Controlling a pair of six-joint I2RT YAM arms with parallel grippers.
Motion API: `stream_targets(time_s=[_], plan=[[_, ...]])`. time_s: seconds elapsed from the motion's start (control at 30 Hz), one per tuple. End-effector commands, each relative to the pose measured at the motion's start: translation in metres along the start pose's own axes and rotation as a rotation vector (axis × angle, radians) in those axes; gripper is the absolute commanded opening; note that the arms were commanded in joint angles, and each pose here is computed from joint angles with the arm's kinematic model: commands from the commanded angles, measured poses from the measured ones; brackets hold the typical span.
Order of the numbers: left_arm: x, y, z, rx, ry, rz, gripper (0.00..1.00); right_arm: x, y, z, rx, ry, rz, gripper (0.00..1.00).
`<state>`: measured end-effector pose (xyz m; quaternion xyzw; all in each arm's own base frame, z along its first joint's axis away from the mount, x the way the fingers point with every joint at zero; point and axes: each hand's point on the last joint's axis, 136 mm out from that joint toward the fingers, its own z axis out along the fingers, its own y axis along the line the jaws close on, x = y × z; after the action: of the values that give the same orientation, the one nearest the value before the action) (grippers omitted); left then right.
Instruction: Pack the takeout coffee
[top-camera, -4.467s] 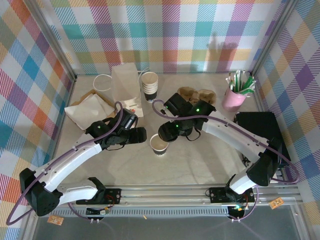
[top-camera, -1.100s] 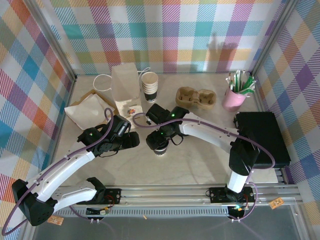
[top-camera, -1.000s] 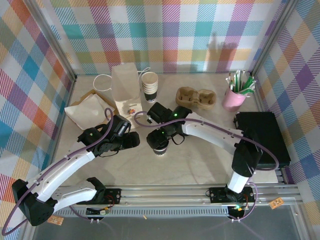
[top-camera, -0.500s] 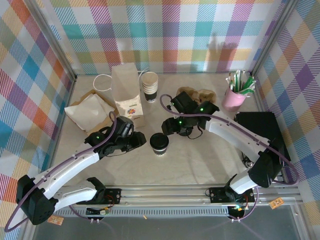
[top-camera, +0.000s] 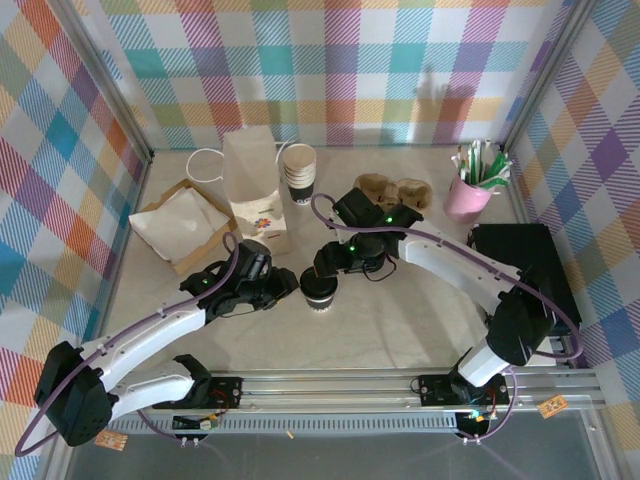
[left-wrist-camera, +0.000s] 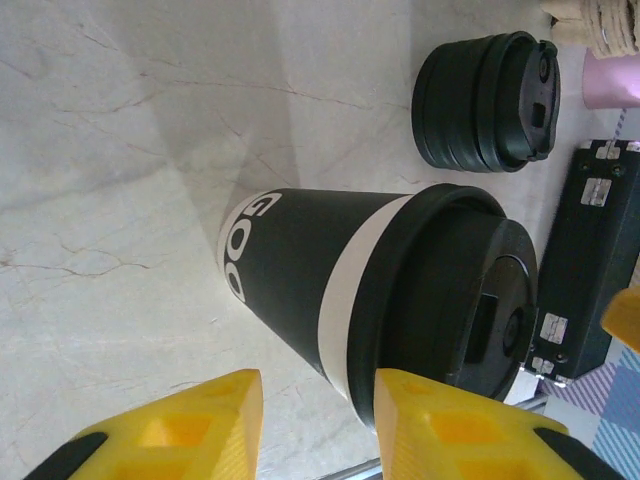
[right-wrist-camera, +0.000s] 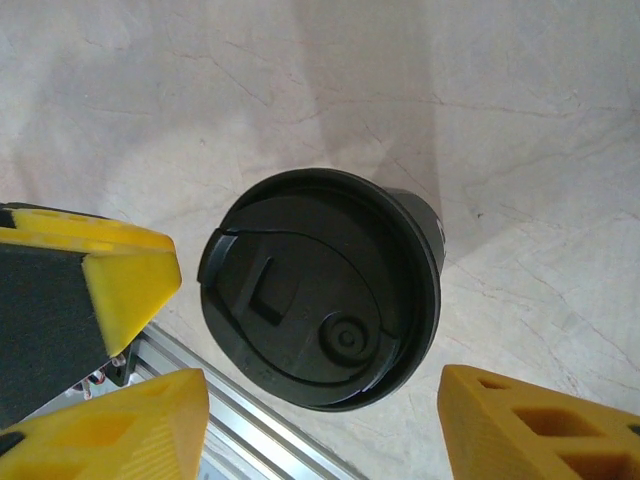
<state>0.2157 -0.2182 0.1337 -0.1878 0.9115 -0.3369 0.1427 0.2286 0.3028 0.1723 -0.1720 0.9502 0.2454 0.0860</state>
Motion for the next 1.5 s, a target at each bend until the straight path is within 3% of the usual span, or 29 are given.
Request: stream_targets(time_s=[0.0,0.83,1.47], plan=[[0.0,-0.006,0.002,0.033,0.012,-0.021,0.34,-0.002,0.005,0.005,-0.019,0.022,0.004,0.63],[0.009,-0.002,0.016,0.038,0.069,-0.047,0.27,0.001,0.011,0.027,-0.057,0.108,0.028,0.63],[0.019,0.021,0.026,-0.005,0.1,-0.069,0.24,0.023,-0.012,0.048,0.007,0.189,0.071,0.64]])
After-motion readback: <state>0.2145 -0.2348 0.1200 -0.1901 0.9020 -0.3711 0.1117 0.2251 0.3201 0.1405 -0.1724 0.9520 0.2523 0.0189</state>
